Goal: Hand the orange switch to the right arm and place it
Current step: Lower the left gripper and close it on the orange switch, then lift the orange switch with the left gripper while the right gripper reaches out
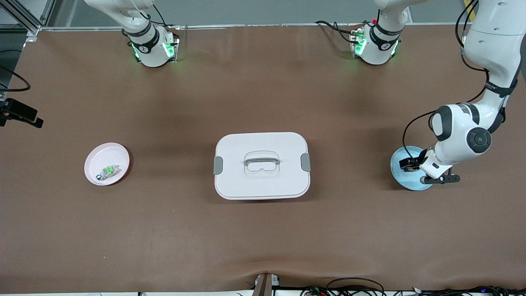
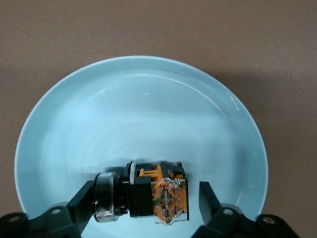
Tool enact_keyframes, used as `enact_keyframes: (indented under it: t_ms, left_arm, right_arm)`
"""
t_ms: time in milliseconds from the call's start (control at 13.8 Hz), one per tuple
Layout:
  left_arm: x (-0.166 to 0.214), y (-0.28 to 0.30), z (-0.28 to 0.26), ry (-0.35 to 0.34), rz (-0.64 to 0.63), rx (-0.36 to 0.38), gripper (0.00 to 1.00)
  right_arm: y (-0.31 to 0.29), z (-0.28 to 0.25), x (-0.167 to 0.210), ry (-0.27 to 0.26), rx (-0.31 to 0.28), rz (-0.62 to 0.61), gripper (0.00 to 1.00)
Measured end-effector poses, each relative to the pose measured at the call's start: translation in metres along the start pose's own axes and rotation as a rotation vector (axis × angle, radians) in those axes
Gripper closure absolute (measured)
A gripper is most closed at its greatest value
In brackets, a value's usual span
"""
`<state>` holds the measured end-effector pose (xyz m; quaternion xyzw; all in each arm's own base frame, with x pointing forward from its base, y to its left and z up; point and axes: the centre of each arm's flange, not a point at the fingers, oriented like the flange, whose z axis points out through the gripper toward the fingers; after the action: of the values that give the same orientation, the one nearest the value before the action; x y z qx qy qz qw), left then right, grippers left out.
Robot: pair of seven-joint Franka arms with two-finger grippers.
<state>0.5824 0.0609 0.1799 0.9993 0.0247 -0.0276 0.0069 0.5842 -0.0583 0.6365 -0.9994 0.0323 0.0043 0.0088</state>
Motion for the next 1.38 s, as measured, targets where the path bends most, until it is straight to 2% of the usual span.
enact_keyframes:
  t_ms: [73,218,509,727,1090,1308,1381]
  left_arm:
    - [0.000,0.000,0.002,0.000,0.000,-0.001,0.11]
    - [0.000,0.000,0.002,0.001,0.000,-0.001,0.27]
    - [0.001,-0.001,-0.012,-0.001,-0.002,0.005,0.27]
    - [0.003,0.011,-0.065,-0.008,-0.007,0.011,0.27]
    - [0.009,0.092,-0.184,-0.048,-0.124,-0.071,0.27]
    - [0.013,0.148,-0.236,-0.053,-0.228,-0.096,0.27]
    - [0.012,0.167,-0.247,-0.053,-0.262,-0.124,0.27]
  right_arm:
    - [0.000,0.000,0.000,0.000,0.000,0.000,0.00]
    - [0.000,0.000,0.000,0.000,0.000,0.000,0.00]
    - [0.000,0.000,0.000,0.000,0.000,0.000,0.00]
    - [0.000,0.000,0.000,0.000,0.000,0.000,0.00]
    - [-0.013,0.001,0.000,-0.008,0.002,-0.025,0.00]
    - [-0.055,0.006,-0.009,-0.071,0.003,-0.095,0.00]
    - [-0.073,0.006,-0.012,-0.085,0.001,-0.111,0.00]
